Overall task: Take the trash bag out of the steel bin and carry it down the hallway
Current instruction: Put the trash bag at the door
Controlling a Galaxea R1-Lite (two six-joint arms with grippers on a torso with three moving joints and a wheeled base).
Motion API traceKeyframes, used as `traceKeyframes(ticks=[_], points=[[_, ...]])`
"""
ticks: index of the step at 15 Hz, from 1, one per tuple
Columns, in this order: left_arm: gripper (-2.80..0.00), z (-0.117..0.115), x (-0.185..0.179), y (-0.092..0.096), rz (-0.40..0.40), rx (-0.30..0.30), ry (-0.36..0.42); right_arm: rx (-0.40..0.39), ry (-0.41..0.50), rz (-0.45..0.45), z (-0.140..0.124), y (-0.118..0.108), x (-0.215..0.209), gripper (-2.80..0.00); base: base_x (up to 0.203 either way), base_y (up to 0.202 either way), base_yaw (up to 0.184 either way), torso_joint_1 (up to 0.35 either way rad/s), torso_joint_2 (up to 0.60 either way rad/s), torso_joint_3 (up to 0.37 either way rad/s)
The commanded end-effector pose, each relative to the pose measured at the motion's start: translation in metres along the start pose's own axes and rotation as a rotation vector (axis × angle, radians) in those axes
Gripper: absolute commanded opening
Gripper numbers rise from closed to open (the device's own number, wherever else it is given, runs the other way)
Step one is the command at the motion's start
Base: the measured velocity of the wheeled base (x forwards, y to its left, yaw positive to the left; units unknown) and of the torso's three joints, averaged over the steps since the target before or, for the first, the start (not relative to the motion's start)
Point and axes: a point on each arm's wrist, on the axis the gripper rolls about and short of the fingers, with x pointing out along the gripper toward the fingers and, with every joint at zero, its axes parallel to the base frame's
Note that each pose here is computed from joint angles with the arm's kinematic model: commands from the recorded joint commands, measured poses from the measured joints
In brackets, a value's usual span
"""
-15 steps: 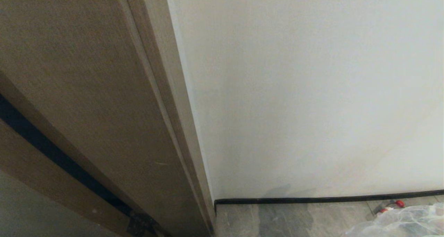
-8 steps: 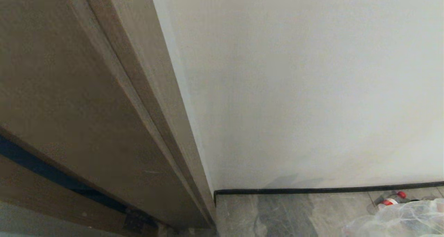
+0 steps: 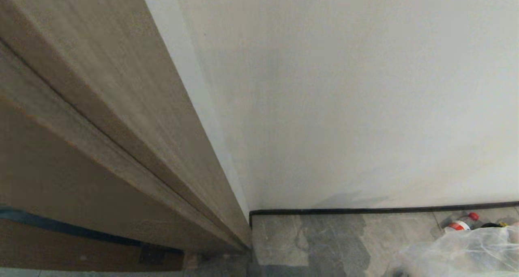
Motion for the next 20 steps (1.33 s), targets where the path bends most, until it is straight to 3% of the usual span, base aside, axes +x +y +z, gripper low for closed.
traceKeyframes(ticks=[1, 10, 13, 16, 20], points=[[-2.8, 0.0, 0.0, 0.0, 0.0, 0.0, -0.001, 0.0, 0.001, 0.0, 0.0, 0.0, 0.0, -2.8, 0.0, 0.0, 0.0, 0.004, 0.0, -0.199], [-2.8, 0.0, 0.0, 0.0, 0.0, 0.001, 0.0, -0.001, 0.001, -0.006, 0.002, 0.0, -0.001, -2.8, 0.0, 0.0, 0.0, 0.003, 0.0, -0.133], [-2.8, 0.0, 0.0, 0.0, 0.0, 0.001, -0.002, 0.002, 0.025, -0.004, 0.048, 0.002, -0.011, -2.8, 0.0, 0.0, 0.0, 0.0, 0.0, 0.0], [-2.8, 0.0, 0.0, 0.0, 0.0, 0.001, 0.0, 0.002, 0.224, -0.004, 0.095, 0.004, 0.0, -2.8, 0.0, 0.0, 0.0, 0.0, 0.0, 0.0], [-2.8, 0.0, 0.0, 0.0, 0.0, 0.001, 0.0, -0.001, 0.533, -0.012, 0.118, 0.005, 0.061, -2.8, 0.0, 0.0, 0.0, 0.0, 0.0, 0.0]])
